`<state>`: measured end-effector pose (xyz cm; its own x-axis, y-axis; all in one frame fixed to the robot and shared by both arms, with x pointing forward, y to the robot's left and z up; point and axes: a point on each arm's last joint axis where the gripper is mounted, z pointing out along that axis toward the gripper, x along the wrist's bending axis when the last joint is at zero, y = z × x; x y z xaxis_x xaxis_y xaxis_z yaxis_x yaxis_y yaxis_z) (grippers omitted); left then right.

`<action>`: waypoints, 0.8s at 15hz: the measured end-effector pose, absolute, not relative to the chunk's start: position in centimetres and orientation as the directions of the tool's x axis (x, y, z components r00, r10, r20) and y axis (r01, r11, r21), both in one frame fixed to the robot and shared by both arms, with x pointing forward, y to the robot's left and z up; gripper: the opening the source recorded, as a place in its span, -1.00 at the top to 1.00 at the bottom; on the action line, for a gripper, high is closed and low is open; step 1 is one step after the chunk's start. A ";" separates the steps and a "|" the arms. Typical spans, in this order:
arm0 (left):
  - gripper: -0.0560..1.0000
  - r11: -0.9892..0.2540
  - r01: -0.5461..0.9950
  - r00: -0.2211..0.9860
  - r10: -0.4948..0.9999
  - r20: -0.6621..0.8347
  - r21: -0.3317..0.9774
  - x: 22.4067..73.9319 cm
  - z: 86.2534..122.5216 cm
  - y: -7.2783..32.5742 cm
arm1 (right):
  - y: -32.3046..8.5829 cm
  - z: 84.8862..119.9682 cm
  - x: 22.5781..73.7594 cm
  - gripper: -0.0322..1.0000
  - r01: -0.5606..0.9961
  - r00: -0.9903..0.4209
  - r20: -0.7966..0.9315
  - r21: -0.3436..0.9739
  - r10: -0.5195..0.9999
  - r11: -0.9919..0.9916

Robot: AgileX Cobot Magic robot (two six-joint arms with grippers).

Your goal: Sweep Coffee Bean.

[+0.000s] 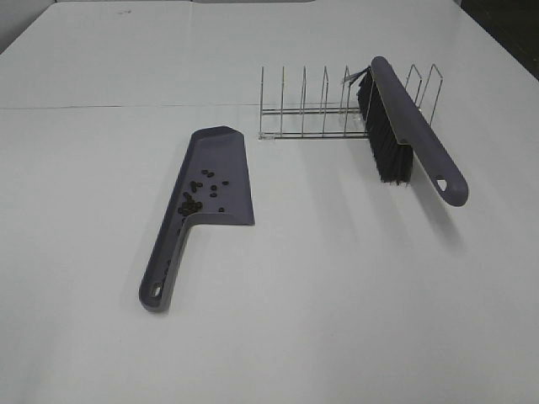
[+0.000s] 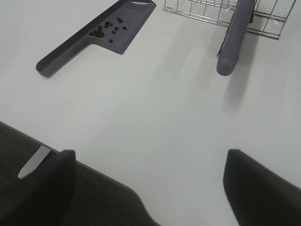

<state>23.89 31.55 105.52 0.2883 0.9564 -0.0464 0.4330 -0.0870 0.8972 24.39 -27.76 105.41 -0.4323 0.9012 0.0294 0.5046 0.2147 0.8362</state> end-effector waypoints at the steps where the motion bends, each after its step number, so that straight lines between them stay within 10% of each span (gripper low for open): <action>1: -0.37 -0.087 0.433 0.288 0.956 -0.046 0.897 23.9 105.5 31.6 | -27.8 105.4 24.4 -0.51 0.505 -0.432 0.029 0.836 0.901 0.215; 7: -0.37 0.069 0.436 -0.062 0.997 -0.046 0.897 23.3 105.5 31.5 | -27.8 105.4 24.4 -0.51 0.505 -0.432 0.029 0.836 0.901 0.215; 12: -0.37 0.088 0.433 -0.106 0.993 -0.046 0.897 23.3 105.5 31.4 | -27.8 105.4 24.6 -0.51 0.524 -0.338 0.030 0.836 0.941 0.161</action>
